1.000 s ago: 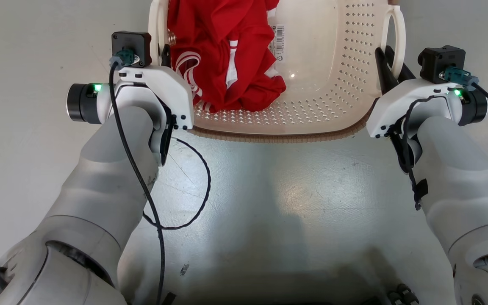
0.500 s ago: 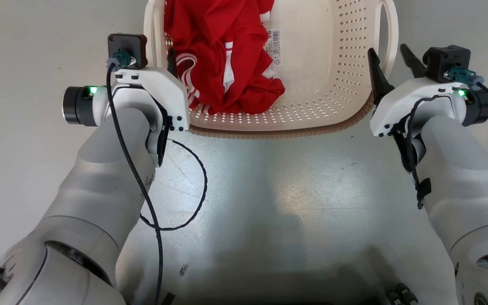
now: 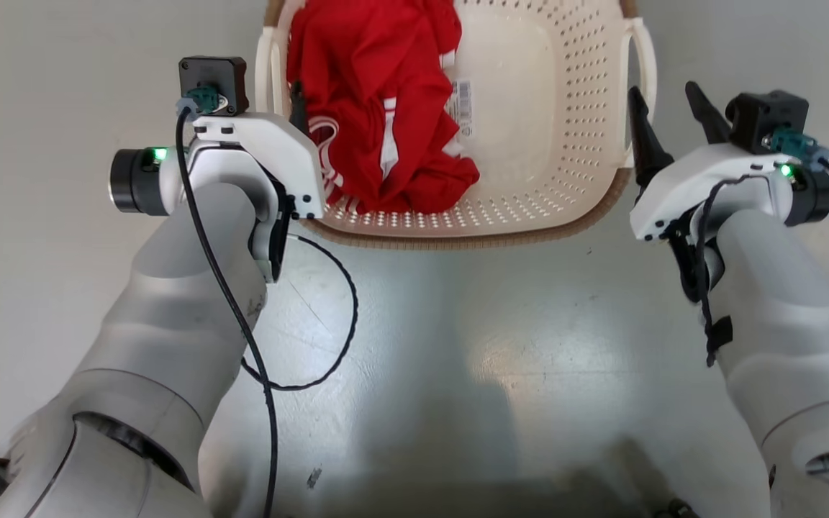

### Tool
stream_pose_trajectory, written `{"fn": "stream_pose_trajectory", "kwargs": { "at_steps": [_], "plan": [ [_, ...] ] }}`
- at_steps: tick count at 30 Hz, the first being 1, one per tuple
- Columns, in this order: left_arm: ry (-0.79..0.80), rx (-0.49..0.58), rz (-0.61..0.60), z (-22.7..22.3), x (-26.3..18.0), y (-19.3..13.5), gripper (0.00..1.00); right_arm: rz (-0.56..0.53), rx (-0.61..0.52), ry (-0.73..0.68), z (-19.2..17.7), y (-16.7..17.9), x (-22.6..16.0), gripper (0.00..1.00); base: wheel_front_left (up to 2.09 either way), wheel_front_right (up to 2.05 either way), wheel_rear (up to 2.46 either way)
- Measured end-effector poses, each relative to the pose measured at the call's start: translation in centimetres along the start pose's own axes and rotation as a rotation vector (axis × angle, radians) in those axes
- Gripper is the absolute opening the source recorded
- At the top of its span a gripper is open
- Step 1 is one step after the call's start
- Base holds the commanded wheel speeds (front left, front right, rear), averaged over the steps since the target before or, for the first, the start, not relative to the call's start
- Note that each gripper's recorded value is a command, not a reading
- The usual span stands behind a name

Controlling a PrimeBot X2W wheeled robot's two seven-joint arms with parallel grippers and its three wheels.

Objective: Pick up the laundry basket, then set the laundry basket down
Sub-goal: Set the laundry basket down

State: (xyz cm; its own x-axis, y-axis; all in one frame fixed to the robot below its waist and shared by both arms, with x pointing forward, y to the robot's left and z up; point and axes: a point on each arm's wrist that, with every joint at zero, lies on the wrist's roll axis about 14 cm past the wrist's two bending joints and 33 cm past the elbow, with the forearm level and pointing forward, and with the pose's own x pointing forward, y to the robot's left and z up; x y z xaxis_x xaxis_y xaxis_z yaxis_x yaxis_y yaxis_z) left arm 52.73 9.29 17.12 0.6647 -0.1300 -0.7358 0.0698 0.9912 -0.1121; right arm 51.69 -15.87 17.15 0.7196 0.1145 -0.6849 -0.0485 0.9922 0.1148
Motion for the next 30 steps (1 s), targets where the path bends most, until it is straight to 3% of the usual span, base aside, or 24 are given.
{"fn": "stream_pose_trajectory", "kwargs": {
  "at_steps": [9,15,30],
  "plan": [
    [-0.07,-0.061,-0.016,2.3,-3.0,-0.7,1.0,0.019,0.066,-0.123,3.6,0.9,-3.4,1.0,0.0,0.0,0.0],
    [-0.192,-0.093,-0.027,6.1,-5.7,-1.1,1.0,0.012,0.081,-0.244,7.0,0.7,-6.5,1.0,0.0,0.0,0.0],
    [-0.456,-0.22,-0.042,10.5,-16.4,-0.9,1.0,-0.033,0.068,-0.524,13.4,-0.3,-17.4,1.0,0.0,0.0,0.0]
  ]
}}
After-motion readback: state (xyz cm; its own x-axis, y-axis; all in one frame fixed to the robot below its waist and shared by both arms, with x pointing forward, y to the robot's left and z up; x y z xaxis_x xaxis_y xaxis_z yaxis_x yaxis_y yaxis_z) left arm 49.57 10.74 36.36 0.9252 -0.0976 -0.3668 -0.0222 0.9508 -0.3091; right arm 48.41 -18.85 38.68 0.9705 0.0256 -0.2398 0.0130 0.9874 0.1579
